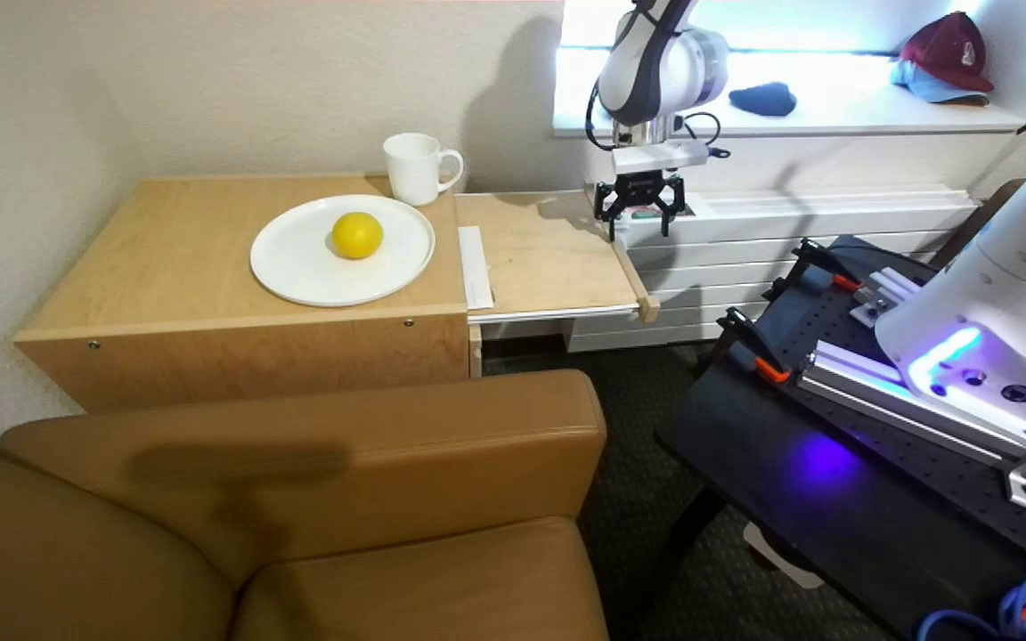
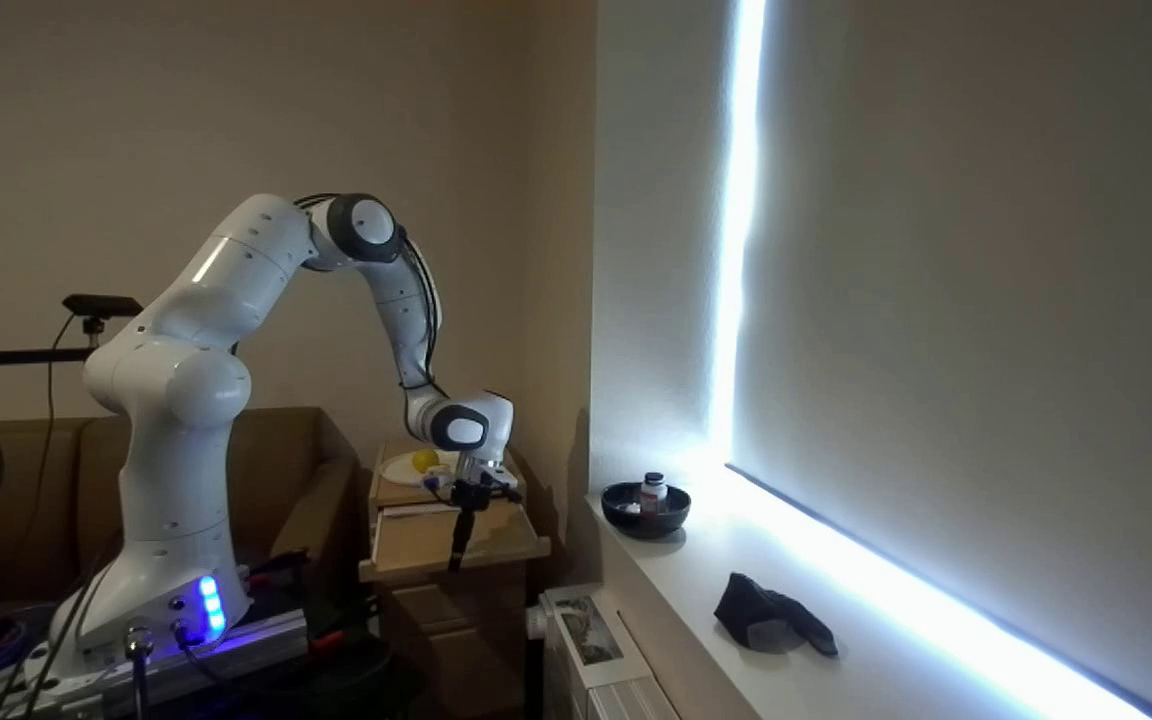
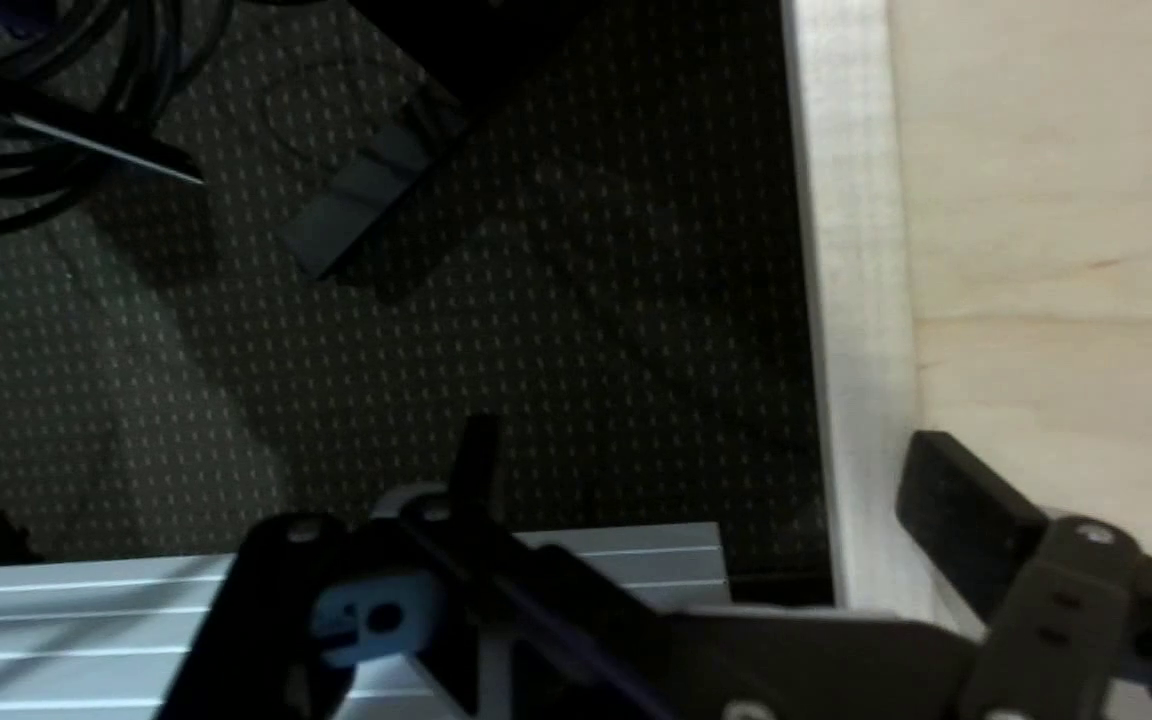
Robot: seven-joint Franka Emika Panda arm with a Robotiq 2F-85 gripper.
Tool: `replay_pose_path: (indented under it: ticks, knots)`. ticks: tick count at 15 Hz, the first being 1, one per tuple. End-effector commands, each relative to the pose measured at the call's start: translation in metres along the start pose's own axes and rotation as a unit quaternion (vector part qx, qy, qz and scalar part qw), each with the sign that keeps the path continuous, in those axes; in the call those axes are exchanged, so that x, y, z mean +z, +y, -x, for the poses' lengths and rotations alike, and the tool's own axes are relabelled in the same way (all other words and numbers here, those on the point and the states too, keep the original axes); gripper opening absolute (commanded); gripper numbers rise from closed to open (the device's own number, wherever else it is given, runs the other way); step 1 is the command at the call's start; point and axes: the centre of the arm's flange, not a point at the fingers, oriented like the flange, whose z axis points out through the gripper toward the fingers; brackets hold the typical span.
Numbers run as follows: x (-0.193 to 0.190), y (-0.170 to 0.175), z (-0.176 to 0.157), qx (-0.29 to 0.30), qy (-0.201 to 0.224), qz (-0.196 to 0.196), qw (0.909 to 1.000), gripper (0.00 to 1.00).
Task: Pull the pull out table out
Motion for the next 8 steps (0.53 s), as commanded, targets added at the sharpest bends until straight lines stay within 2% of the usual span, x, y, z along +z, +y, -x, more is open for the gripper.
replay_pose_path:
  ticks: [1,2,3,8]
  knots:
    - [0.070,0.033,-0.019,0.019,-0.065,0.053,0.9963,1.00]
    - [0.060,0.035,-0.021,0.020,-0.069,0.034,0.9968,1.00]
    - [0.003,0.025,-0.012,0.017,-0.032,0.013,0.9992,1.00]
    - [0.005,0.036,-0.018,0.020,-0.049,0.008,0.9986,1.00]
